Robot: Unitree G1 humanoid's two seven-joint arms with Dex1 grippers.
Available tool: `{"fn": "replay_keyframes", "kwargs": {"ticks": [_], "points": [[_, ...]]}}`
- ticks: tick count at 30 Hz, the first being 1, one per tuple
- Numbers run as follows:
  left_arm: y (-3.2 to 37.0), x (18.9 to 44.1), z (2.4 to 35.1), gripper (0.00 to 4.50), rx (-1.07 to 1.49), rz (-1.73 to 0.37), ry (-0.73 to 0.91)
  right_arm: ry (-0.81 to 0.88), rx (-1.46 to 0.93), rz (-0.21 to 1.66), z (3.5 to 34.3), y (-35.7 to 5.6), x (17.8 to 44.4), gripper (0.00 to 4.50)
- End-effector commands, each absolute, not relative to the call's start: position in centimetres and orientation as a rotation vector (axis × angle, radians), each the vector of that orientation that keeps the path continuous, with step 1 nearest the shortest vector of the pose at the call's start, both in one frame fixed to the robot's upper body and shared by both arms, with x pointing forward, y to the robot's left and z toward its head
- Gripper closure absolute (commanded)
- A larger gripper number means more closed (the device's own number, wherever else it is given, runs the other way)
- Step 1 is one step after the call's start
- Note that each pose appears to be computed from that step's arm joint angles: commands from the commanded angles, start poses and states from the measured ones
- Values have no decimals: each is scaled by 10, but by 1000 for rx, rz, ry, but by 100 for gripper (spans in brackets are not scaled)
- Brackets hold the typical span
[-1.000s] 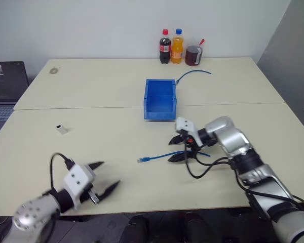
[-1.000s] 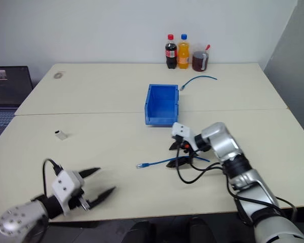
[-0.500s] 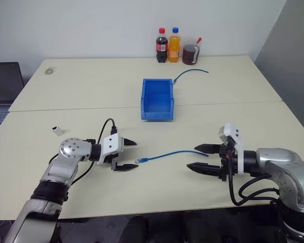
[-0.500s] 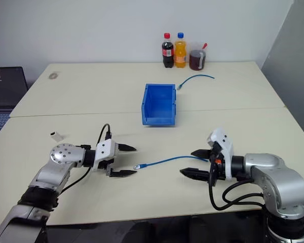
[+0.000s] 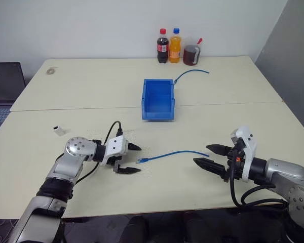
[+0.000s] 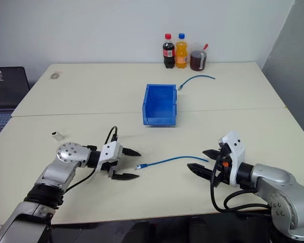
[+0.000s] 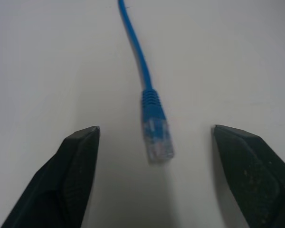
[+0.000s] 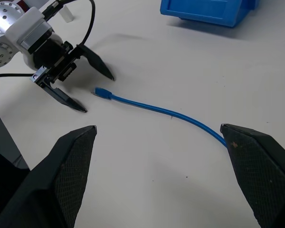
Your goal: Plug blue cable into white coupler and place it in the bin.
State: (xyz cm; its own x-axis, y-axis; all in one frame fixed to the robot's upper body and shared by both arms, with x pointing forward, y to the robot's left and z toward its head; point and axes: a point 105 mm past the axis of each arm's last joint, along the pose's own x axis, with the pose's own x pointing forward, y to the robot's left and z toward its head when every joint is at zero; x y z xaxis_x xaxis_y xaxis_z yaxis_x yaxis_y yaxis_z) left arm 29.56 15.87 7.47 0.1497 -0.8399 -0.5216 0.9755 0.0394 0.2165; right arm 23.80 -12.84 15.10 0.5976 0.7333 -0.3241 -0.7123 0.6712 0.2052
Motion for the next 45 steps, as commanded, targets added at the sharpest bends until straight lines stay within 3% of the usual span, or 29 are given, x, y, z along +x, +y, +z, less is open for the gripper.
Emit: {"fn": "replay_keyframes", "kwargs": {"ticks": [1, 14, 20, 24, 27, 30, 36, 45], "points": [[161, 290, 67, 166, 606, -1426, 327, 367, 40, 848, 157, -127, 235, 6], [174, 293, 63, 437, 552, -1369, 418, 379, 52, 879, 155, -123, 236, 6], [170, 287, 65, 439, 439, -1347, 473, 380, 53, 881, 155, -123, 237, 6], [160, 298, 87, 439, -19, -1197, 656, 377, 108, 914, 157, -121, 232, 6], [146, 285, 120, 439, -437, -1226, 798, 375, 247, 1009, 163, -113, 221, 6], [139, 272, 147, 439, -700, -1300, 866, 387, 394, 1098, 165, -107, 210, 6], [129, 268, 180, 439, -920, -1434, 792, 408, 655, 1182, 162, -103, 201, 6], [91, 253, 225, 439, -1065, -1661, 662, 295, 980, 1309, 221, -75, 225, 6]]}}
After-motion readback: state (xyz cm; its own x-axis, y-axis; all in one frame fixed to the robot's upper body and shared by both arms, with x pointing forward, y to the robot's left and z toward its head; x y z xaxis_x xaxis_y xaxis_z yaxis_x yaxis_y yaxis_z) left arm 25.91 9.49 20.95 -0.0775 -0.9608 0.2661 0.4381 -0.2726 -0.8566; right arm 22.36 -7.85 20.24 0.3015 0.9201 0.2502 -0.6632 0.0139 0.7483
